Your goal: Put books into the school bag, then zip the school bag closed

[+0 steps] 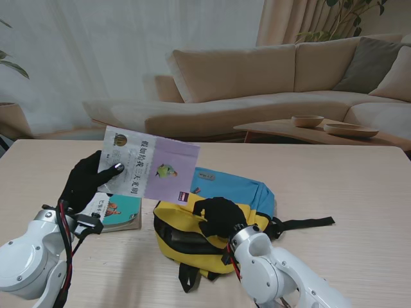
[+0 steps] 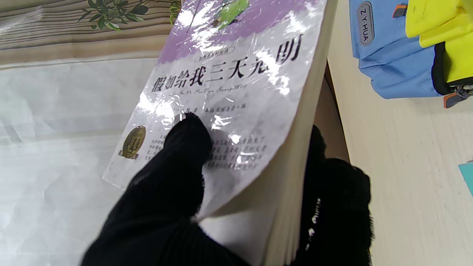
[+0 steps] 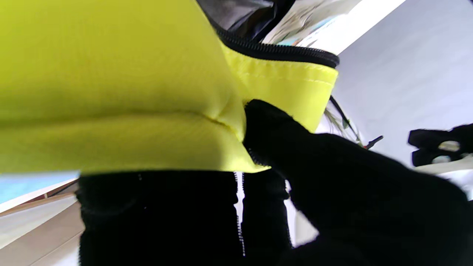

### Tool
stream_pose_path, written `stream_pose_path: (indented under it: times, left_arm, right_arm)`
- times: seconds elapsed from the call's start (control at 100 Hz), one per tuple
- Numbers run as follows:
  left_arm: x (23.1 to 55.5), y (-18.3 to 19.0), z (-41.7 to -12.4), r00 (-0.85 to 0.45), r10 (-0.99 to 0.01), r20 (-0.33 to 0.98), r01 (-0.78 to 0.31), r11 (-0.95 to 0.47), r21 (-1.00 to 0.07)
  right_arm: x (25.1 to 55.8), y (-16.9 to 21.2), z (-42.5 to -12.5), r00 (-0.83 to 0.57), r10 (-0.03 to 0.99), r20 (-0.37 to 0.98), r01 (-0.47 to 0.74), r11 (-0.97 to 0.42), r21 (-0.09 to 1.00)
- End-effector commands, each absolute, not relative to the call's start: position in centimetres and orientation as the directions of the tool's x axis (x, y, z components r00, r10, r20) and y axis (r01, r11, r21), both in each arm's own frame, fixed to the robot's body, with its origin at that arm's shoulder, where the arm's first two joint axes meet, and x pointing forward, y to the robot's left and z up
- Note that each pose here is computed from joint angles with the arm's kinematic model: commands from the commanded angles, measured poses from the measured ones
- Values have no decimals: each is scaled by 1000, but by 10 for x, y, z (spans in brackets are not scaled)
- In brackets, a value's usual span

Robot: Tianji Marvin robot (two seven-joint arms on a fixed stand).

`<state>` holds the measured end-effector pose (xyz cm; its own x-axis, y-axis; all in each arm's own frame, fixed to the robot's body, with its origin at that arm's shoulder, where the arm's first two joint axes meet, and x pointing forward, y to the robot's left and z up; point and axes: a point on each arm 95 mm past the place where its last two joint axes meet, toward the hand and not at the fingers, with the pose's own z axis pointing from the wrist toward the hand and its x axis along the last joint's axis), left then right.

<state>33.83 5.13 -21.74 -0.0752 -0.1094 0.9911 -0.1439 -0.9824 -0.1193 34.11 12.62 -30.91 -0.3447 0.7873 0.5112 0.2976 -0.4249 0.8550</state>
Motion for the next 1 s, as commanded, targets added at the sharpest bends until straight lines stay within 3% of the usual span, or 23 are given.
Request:
stream_pose_path:
  times: [0.0,0.47,0.99]
  left_arm:
    - [333,47,-209,-101,-111,989,-166,-978,-127]
    - [309,45,-204,-61,-184,981,-186,-963,-193]
    - [299,39,-231,128,-297,946,-256,-932,-258]
  right_arm:
    - [349,132,-297,-353,782,514,282,-435,855]
    - [398,117,-264,-182,790,585,204,-552,809]
    - [419,106,-234,-78,748,659,42,-658,752]
